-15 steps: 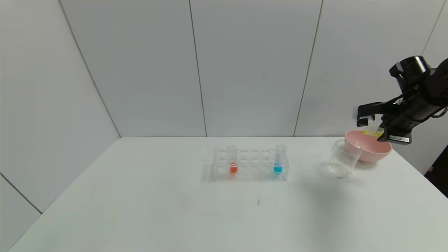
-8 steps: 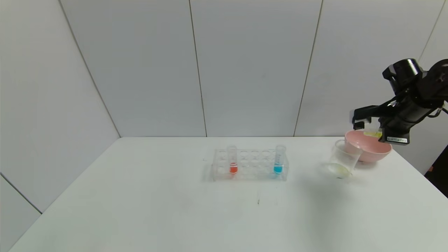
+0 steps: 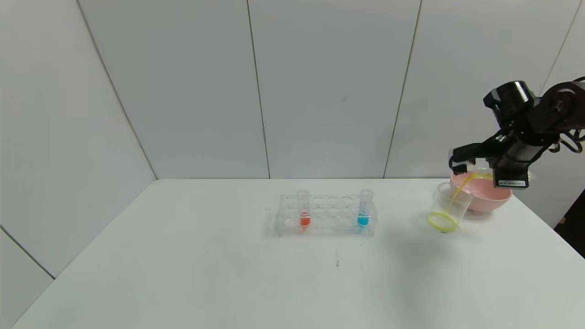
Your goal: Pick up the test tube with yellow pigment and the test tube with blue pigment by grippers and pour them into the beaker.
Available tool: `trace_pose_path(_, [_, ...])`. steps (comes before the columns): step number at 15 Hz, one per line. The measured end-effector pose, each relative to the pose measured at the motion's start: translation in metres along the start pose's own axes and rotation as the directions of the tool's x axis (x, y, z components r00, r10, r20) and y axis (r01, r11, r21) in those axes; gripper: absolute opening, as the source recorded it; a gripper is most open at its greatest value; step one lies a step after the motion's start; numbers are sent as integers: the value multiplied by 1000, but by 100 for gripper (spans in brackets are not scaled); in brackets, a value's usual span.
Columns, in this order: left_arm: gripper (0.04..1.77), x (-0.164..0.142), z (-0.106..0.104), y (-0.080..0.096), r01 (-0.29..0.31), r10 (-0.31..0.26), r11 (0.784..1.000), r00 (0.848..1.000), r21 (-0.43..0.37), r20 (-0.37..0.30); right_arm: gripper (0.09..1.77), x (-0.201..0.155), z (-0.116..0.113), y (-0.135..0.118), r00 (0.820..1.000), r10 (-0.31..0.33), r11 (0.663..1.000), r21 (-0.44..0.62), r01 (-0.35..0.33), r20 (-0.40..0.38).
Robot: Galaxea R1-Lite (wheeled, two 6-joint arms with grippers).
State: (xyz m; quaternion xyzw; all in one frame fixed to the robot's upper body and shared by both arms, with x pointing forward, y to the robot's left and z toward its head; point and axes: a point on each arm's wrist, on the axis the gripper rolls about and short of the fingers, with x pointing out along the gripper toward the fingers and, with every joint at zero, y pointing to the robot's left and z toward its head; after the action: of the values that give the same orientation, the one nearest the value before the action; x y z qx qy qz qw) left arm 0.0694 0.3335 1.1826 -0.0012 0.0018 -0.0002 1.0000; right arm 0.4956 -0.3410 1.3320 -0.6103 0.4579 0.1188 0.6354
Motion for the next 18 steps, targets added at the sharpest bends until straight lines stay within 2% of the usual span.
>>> trace_pose_path(7, [176, 0, 0, 0, 0, 0, 1000, 1000, 0, 0, 51, -1, 11, 3, 993, -43, 997, -75, 35, -114])
trace_pose_path(12, [176, 0, 0, 0, 0, 0, 1000, 1000, 0, 0, 51, -3, 14, 4, 992, -47, 995, -95, 36, -115])
trace_pose_path(14, [176, 0, 0, 0, 0, 0, 1000, 1000, 0, 0, 51, -4, 13, 3, 998, -36, 996, -82, 31, -60])
trace_pose_path(16, [176, 0, 0, 0, 0, 0, 1000, 1000, 0, 0, 51, -5, 8, 0, 996, -10, 999, -48, 15, 83])
trace_pose_path(17, [176, 0, 0, 0, 0, 0, 1000, 1000, 0, 0, 51, -6, 3, -3, 987, 2, 1000, -13, 0, 160])
trace_pose_path(18, [176, 0, 0, 0, 0, 0, 1000, 1000, 0, 0, 51, -7, -4, -6, 970, 12, 999, 49, -25, 245])
